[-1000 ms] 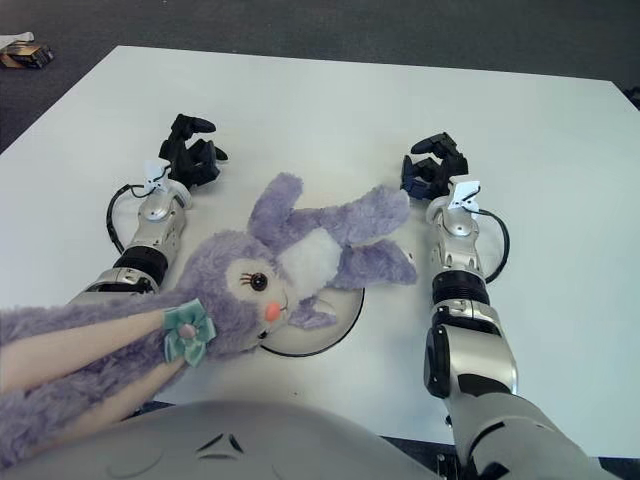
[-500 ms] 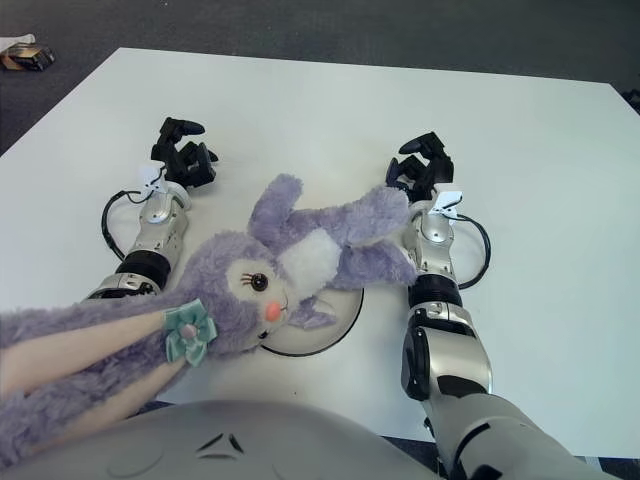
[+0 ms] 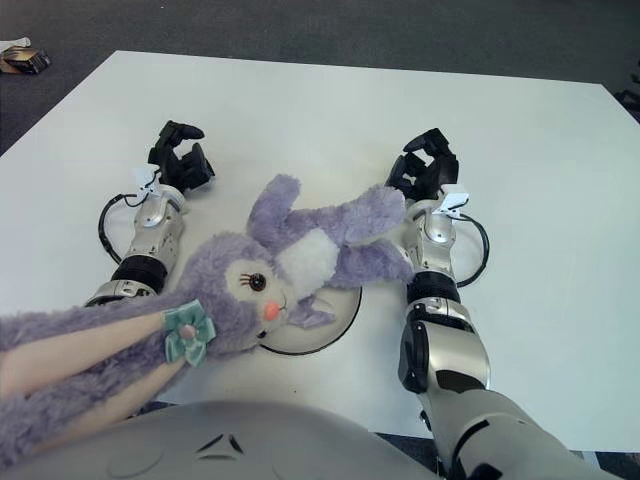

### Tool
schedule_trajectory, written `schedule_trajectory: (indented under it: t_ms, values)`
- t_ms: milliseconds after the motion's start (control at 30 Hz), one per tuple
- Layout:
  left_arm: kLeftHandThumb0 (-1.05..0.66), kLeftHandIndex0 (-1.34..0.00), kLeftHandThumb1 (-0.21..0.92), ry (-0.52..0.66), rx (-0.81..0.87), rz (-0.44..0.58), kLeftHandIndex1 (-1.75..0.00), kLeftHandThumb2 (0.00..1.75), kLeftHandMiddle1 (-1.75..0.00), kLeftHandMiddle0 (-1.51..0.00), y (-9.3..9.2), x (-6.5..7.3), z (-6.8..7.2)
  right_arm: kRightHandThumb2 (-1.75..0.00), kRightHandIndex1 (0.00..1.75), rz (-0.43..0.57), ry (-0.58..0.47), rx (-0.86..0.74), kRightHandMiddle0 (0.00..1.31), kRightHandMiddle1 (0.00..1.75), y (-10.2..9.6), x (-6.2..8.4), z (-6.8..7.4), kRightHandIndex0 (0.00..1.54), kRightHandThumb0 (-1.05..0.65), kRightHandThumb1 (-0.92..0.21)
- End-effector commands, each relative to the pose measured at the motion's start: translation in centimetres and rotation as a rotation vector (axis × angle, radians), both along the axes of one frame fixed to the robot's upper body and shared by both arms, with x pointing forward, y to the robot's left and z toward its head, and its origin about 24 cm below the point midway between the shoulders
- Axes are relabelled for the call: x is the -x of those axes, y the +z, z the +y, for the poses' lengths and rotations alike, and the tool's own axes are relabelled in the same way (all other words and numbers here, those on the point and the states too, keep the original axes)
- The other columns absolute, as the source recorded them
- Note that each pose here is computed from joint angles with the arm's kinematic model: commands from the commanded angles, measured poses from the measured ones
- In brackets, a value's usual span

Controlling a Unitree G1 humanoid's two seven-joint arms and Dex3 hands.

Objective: Put the doll into the plate.

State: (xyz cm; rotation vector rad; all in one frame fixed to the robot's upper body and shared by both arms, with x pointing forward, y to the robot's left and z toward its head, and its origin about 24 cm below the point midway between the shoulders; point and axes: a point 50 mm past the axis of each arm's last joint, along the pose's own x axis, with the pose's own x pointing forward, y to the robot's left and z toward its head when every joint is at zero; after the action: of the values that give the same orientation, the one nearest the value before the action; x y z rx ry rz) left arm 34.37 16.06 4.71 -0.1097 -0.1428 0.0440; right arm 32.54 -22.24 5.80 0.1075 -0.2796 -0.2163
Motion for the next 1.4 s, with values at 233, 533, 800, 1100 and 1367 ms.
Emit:
schedule_trajectory:
  t_ms: [233,533,800,1100,1367]
  values:
    - [-0.44,-0.5,0.45,-0.007,-0.05,0.079,-1.75,1.15,-1.75,-1.15,-3.7,3.8,0.9,-1.45,1.75,0.12,-0.011,-0.028,0.7,1.75,-4.4,4.3,-0.3,1.27,-0.52,-0.21]
    - [-0.43,-0.49,0.47,-0.019,-0.081,0.041,-1.75,1.13,-1.75,-1.14,-3.2,4.5,0.7,-1.47,1.75,0.146,-0.032,-0.04,0.72,1.75,-4.5,5.1,-0.5,1.27,-0.53,-0.19]
    - [-0.43,-0.48,0.48,-0.026,-0.088,0.025,-1.75,1.11,-1.75,-1.12,-2.9,5.0,0.7,-1.48,1.75,0.164,-0.012,-0.019,0.72,1.75,-4.1,5.4,-0.2,1.26,-0.54,-0.19]
    - [-0.43,-0.48,0.49,-0.019,-0.088,0.015,-1.75,1.11,-1.75,-1.11,-2.5,5.2,0.9,-1.47,1.75,0.19,0.0,0.016,0.72,1.75,-3.8,5.6,-0.1,1.25,-0.53,-0.19]
    - [-0.43,-0.48,0.48,-0.016,-0.094,0.015,-1.75,1.12,-1.75,-1.12,-2.1,5.4,1.2,-1.46,1.75,0.203,-0.011,0.026,0.71,1.75,-3.6,5.7,0.0,1.25,-0.53,-0.2]
